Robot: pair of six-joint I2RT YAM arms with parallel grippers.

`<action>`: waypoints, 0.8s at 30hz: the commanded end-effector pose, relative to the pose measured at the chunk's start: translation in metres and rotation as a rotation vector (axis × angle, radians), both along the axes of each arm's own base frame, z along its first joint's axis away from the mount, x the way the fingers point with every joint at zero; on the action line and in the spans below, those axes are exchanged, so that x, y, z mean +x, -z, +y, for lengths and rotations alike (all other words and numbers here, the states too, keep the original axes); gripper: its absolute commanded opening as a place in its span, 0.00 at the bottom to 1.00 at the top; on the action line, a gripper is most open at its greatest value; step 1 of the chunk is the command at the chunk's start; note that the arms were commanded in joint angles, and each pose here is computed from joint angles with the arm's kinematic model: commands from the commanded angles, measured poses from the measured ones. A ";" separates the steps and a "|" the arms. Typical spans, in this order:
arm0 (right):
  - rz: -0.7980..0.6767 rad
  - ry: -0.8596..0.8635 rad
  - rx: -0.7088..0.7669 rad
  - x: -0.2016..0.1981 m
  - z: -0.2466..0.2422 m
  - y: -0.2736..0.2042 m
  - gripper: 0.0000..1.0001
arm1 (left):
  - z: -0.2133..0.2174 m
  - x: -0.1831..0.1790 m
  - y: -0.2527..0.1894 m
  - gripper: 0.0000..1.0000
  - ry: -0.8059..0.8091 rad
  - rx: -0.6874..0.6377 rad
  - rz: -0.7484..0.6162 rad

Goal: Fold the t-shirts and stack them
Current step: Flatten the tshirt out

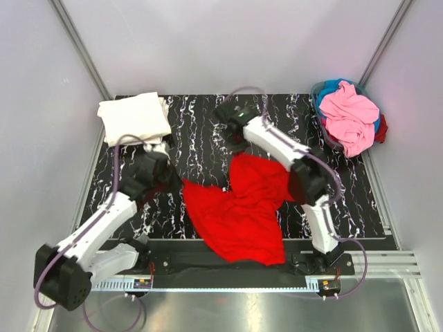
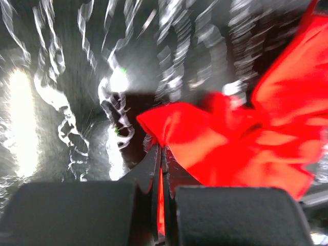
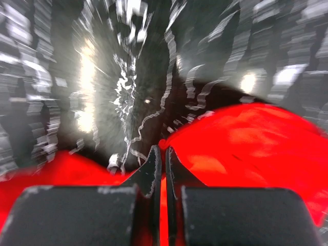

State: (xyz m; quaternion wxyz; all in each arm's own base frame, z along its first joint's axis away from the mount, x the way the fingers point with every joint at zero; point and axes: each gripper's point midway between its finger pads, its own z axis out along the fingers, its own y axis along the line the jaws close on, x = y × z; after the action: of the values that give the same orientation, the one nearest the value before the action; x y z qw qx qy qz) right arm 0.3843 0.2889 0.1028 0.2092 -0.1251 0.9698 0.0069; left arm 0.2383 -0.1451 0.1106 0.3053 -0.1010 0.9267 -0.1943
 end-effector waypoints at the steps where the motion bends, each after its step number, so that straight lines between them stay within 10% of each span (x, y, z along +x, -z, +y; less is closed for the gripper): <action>1: -0.341 0.116 0.182 0.004 -0.058 -0.189 0.00 | 0.019 0.017 -0.138 0.00 -0.037 0.009 -0.326; 11: -0.805 0.377 0.413 -0.118 -0.195 -0.384 0.00 | 0.058 -0.054 -0.323 0.00 0.048 -0.022 -0.778; 24: -1.260 0.439 0.767 -0.271 -0.305 -0.449 0.00 | 0.099 -0.239 -0.475 0.00 0.287 -0.124 -1.572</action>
State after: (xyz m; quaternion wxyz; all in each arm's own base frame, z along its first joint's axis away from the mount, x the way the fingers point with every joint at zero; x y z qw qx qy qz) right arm 0.1113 -0.0032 0.5334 0.7176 0.1499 0.6364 0.2400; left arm 0.0237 -0.0459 0.5525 0.8015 0.1181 0.4990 -0.3077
